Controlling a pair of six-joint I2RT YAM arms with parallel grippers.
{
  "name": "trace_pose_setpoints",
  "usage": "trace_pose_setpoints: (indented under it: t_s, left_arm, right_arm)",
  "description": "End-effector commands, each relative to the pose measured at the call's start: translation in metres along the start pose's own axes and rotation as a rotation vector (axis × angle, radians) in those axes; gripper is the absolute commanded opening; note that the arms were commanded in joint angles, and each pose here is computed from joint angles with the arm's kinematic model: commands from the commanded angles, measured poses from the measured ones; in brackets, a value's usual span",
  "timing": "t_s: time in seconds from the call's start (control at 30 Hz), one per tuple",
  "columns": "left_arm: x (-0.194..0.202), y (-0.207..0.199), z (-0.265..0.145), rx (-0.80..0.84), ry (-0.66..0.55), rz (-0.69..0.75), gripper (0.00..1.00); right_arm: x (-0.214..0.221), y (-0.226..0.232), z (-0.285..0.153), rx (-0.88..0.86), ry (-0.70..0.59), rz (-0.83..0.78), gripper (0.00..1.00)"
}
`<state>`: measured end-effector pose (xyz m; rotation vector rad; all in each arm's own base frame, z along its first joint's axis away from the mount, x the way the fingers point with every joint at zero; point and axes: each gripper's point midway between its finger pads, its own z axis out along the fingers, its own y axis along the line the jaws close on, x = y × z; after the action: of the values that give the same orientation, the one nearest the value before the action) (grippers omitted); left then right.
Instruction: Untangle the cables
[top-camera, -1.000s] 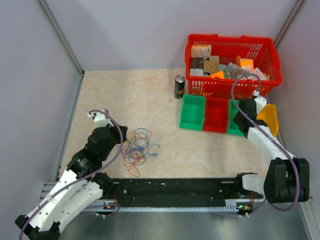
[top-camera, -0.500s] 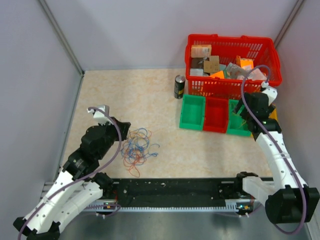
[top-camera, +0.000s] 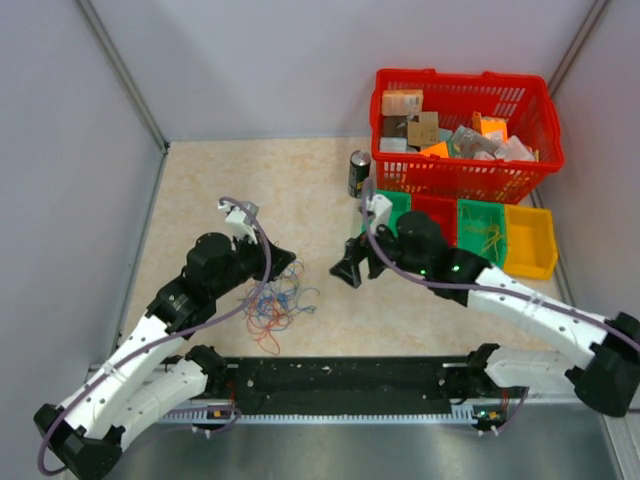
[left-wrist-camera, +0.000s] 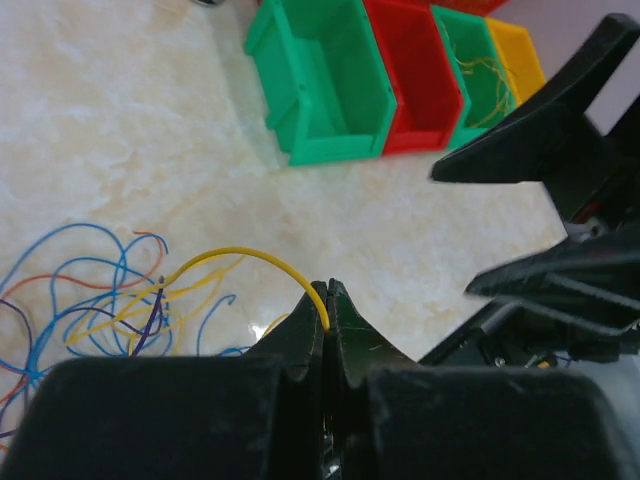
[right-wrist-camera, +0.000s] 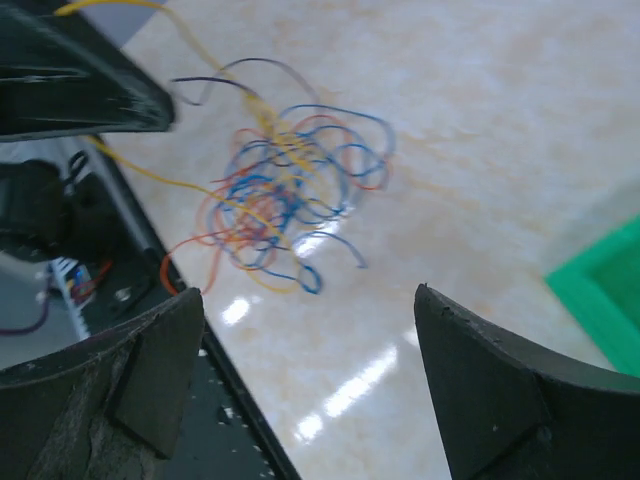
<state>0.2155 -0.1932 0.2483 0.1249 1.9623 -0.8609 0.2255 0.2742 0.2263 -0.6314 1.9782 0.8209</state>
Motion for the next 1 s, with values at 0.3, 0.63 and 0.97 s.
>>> trace_pose_setpoints:
  t_s: [0.3,0.63,0.97]
  left_arm:
    - [-0.006,-0.048,-0.017,0.255,-0.014,-0.021,0.00]
    - [-0.019,-0.069,-0.039,0.349,-0.054,0.031,0.00]
    - [-0.096,-0.112,-0.115,0.402,-0.269,0.269,0.00]
  right_arm:
    - [0.007,0.069,0.092,-0.243,-0.130,0.162,0.82]
    - [0.001,0.062,0.130,-0.209,-0.147,0.212,0.59]
    - [0.065,0.006,0.153,0.059,-0.026,0.374,0.00]
